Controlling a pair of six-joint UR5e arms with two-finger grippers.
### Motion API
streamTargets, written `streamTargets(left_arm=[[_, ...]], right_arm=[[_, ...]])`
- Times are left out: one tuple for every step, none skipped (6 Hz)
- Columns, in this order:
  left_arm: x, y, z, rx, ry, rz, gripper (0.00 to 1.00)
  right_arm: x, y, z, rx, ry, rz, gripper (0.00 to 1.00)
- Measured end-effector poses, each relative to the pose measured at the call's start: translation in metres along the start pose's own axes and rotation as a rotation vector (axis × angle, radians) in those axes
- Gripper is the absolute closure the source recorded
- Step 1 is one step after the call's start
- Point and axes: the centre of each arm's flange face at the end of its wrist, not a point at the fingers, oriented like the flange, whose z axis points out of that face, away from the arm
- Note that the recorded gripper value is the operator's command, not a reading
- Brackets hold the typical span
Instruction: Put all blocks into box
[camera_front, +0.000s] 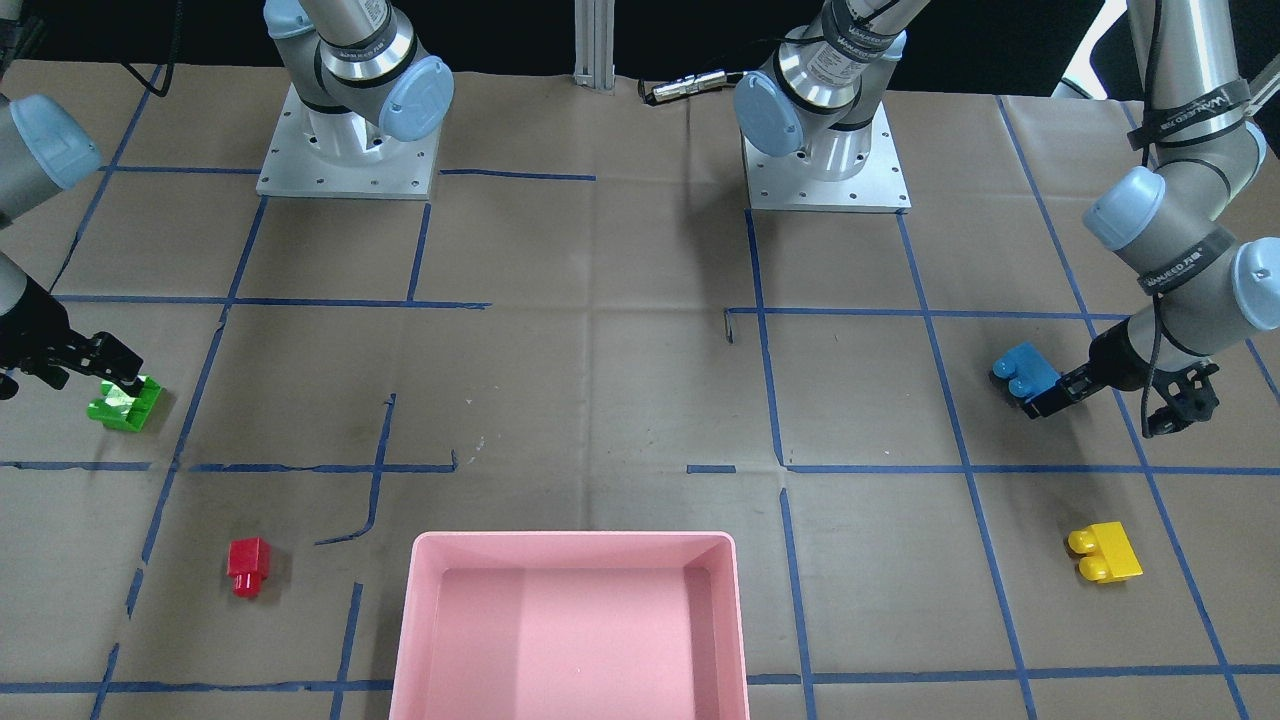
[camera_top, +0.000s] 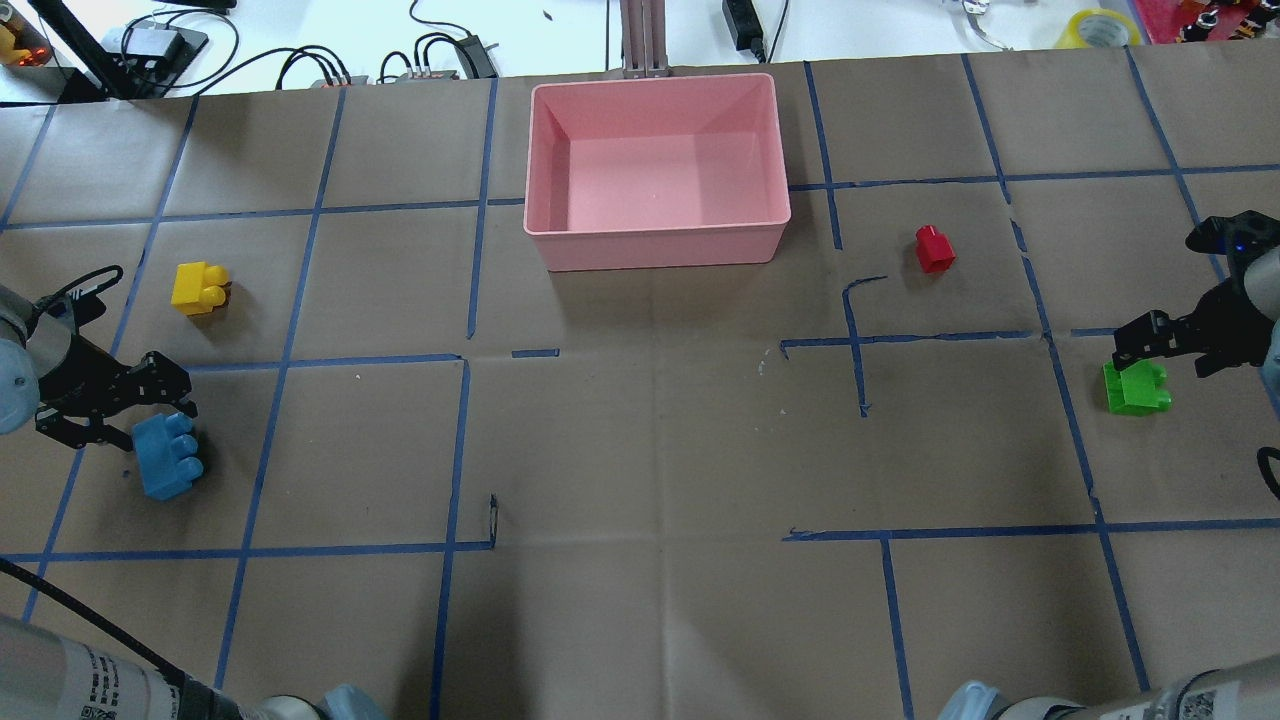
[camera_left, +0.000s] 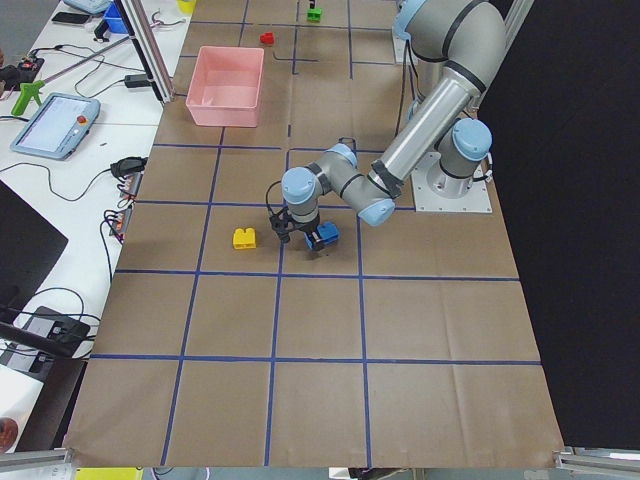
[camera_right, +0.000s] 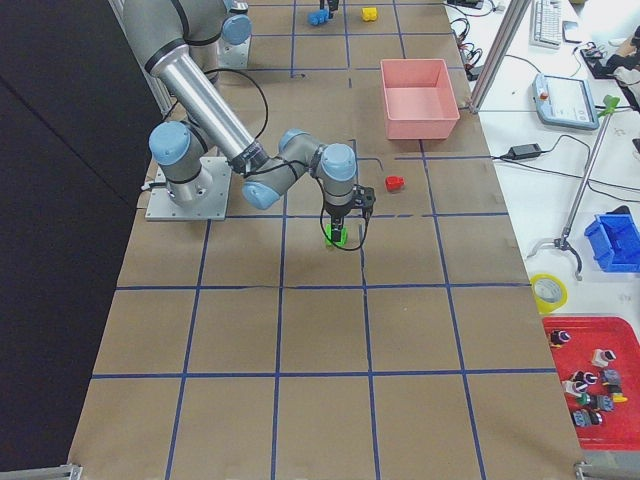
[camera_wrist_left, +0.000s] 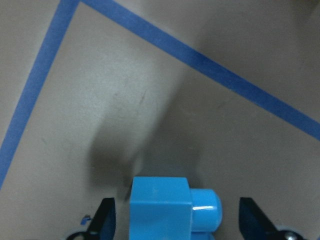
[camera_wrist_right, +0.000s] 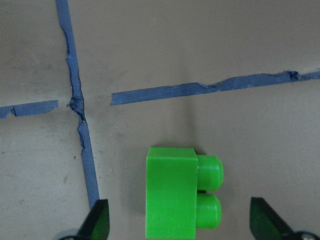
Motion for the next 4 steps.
streamTargets(left_arm=[[0.000, 0.003, 0.006, -0.013, 0.003, 0.001, 0.13], [0.001, 0.006, 0.010, -0.022, 0.005, 0.005, 0.20], [0.001, 0.007, 0.011, -0.024, 0.004, 0.008, 0.37], [0.000, 0.007, 0.009, -0.022, 0.003, 0.008, 0.48]], right_arm=[[0.001, -0.001, 0.005, 0.004, 0.003, -0.002, 0.01], [0.002, -0.003, 0.013, 0.003, 0.003, -0.003, 0.01], [0.004, -0.004, 0.021, 0.001, 0.002, -0.003, 0.02], [0.005, -0.005, 0.029, -0.007, -0.002, -0.003, 0.02]])
